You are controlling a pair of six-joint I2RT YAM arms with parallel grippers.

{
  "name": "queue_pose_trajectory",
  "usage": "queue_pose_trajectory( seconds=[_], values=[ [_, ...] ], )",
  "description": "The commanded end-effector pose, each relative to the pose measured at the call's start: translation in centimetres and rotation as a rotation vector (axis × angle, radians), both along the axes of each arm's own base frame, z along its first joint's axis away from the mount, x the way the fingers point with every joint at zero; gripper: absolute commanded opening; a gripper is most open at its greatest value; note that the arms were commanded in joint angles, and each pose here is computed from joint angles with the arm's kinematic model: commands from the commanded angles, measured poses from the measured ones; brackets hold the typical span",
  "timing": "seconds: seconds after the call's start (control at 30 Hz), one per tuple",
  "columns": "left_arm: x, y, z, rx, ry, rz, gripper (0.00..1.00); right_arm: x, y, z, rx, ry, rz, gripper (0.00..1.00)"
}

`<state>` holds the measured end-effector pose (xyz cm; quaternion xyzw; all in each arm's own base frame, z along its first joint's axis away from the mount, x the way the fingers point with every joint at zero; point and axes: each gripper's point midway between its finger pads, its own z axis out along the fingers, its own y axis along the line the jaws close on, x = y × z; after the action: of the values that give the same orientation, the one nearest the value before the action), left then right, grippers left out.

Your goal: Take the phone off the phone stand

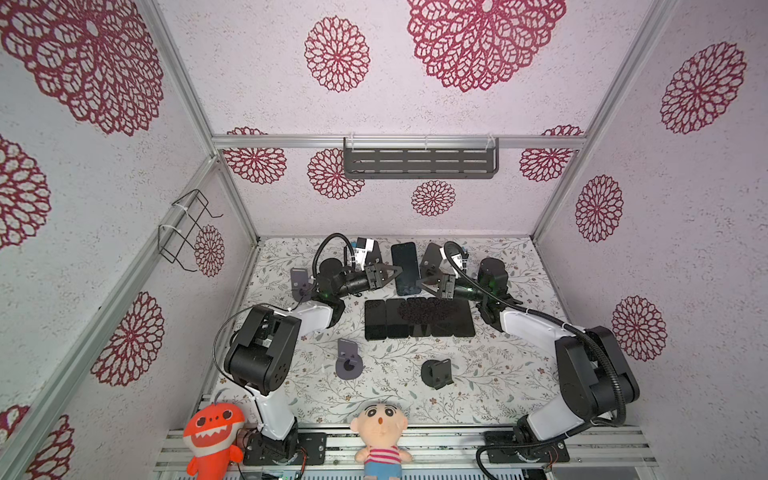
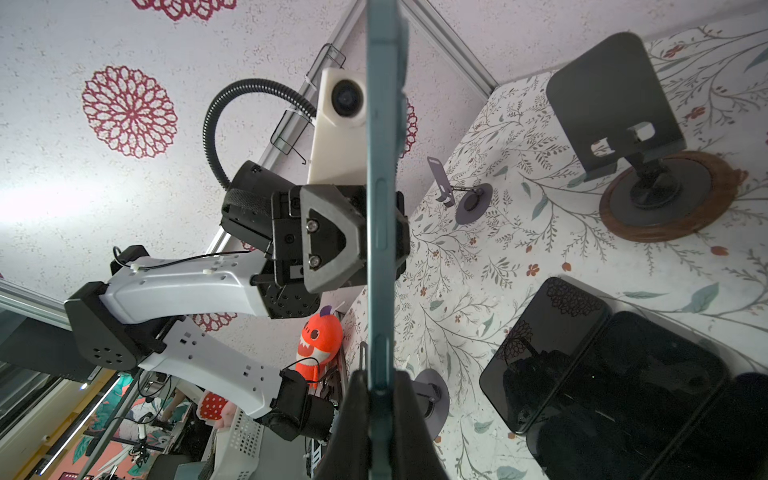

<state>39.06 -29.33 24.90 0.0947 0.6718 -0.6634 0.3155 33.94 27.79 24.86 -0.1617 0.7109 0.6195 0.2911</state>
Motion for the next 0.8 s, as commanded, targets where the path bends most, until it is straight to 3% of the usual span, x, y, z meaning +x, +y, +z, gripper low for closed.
queue_pose_trajectory(
  seconds=[0.0,0.1,0.23,0.43,0.63,0.77],
  values=[
    [-0.7,-0.2,0.9,-0.016,-0.039,-0.027,0.13,0.2,0.1,2.4,0.038,-0.088,0.021,0.01],
    [-0.6,-0.1,1.0,-0.012,-0.04,-0.023,0.09,0.4,0.2,2.1,0.022,-0.089,0.02,0.08],
    [-0.3,0.2,1.0,-0.004,-0.034,-0.014,0.06,0.9,-0.1,1.7,-0.011,-0.092,-0.004,0.27],
    [-0.1,0.6,-0.2,0.081,-0.023,0.007,0.0,1.6,-1.7,1.4,-0.053,-0.104,-0.067,0.49],
    [0.3,2.2,-0.1,0.108,0.002,0.031,0.0,2.2,-5.1,0.5,-0.113,-0.099,-0.165,0.52],
    [0.4,4.6,-0.9,0.216,0.035,0.083,0.0,2.6,-8.2,-1.4,-0.261,-0.074,-0.281,0.52]
  ],
)
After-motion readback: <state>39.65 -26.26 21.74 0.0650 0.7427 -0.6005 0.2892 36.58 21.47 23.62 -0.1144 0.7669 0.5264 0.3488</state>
